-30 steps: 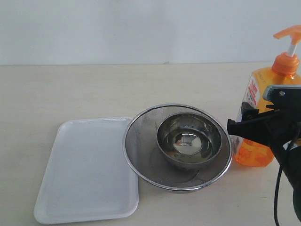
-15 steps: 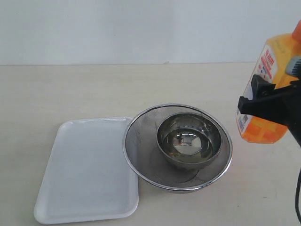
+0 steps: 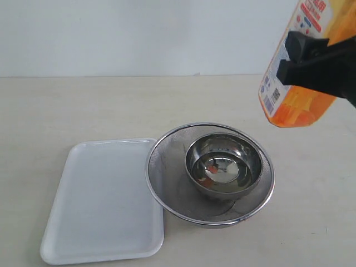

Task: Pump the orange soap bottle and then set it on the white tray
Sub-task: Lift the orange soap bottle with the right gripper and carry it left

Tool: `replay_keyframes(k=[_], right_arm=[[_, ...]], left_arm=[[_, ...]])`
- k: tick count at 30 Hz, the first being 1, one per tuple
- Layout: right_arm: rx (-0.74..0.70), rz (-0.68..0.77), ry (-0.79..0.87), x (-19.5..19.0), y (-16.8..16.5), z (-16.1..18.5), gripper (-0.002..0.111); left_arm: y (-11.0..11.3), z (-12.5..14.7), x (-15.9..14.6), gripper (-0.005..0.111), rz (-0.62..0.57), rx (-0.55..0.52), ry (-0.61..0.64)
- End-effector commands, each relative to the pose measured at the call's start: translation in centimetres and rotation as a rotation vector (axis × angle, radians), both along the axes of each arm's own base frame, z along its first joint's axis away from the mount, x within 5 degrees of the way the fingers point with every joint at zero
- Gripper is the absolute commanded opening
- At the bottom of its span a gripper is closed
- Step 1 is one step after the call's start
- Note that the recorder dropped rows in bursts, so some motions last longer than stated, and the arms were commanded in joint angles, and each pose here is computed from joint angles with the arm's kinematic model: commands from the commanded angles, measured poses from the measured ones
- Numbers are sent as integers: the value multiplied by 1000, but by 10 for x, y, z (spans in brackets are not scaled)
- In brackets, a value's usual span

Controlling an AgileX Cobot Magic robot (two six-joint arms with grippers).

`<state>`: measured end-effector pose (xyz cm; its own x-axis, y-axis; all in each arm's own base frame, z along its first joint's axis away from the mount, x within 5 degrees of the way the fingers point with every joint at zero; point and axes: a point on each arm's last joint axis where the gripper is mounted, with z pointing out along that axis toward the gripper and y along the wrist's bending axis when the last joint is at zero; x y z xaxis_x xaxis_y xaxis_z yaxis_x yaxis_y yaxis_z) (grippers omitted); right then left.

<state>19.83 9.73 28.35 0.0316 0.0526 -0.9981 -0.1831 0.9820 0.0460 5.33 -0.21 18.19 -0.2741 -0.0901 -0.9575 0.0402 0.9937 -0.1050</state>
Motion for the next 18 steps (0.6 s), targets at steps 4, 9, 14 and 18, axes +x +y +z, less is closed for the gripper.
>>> replay_keyframes(k=[4, 9, 14, 18], right_arm=[[48, 135, -107, 4, 18, 49, 2], [106, 210, -146, 4, 25, 67, 2], [126, 278, -159, 3, 36, 77, 2], [115, 346, -165, 0, 57, 80, 2]], left_arm=[[0, -1, 0, 5, 1, -8, 4], [0, -1, 0, 5, 1, -8, 4], [0, -1, 0, 5, 1, -8, 4], [0, -1, 0, 5, 1, -8, 4]])
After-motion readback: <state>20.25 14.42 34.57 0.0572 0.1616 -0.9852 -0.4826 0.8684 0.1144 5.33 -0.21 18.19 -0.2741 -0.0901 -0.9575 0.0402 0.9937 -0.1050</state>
